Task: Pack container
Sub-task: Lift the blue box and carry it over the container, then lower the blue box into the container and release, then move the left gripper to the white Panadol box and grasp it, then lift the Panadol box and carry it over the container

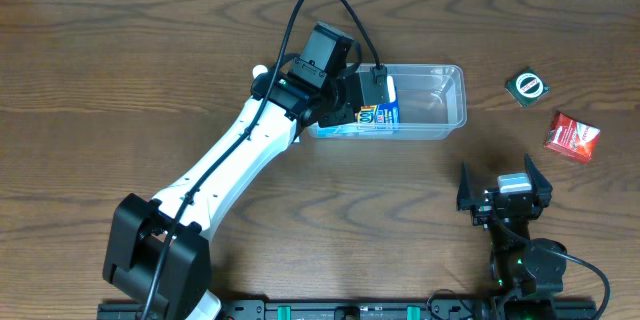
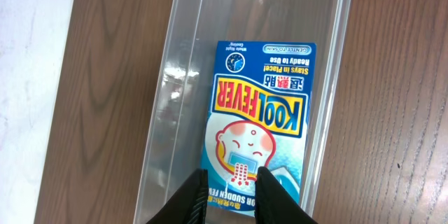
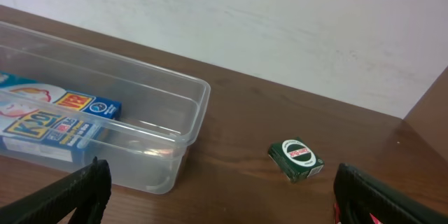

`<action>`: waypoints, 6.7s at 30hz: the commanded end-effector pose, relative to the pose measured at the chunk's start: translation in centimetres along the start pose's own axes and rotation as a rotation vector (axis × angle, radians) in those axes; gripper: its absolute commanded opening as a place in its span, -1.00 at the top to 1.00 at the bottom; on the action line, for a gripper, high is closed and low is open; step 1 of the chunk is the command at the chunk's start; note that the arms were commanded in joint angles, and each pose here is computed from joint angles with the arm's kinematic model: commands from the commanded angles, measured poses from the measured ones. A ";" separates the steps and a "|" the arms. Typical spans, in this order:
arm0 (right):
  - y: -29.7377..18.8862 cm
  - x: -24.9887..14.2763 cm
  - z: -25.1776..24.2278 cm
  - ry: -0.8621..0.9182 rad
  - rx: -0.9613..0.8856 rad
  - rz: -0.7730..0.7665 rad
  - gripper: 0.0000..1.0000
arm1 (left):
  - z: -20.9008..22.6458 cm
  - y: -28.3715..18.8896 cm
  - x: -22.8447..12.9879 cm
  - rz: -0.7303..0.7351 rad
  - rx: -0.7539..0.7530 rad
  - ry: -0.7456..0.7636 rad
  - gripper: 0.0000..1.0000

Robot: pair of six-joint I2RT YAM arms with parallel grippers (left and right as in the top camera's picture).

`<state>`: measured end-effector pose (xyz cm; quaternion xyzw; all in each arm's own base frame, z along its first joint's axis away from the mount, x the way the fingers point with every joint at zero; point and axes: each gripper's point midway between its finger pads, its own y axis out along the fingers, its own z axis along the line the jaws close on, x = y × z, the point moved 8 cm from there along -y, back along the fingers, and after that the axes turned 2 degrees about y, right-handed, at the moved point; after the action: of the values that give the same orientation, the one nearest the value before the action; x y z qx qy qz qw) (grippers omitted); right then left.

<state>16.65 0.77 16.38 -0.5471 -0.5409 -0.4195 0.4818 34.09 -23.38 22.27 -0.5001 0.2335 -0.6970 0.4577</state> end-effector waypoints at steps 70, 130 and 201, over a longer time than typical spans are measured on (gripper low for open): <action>0.0 -0.1 -0.2 -0.012 -0.010 0.003 -0.99 | 0.8 0.8 -11.9 0.384 0.369 -1.562 0.88; 0.0 -0.1 -0.1 -0.012 -0.010 0.003 -0.99 | -0.3 2.7 -13.6 0.434 0.316 -1.414 -0.20; 0.0 -0.1 -0.2 -0.012 -0.010 0.003 -0.99 | 0.2 -5.1 -9.7 0.236 0.303 -1.412 0.29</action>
<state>16.65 0.77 16.38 -0.5470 -0.5408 -0.4196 0.4819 33.76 -12.41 19.30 -0.7164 -0.1518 -0.1586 0.6623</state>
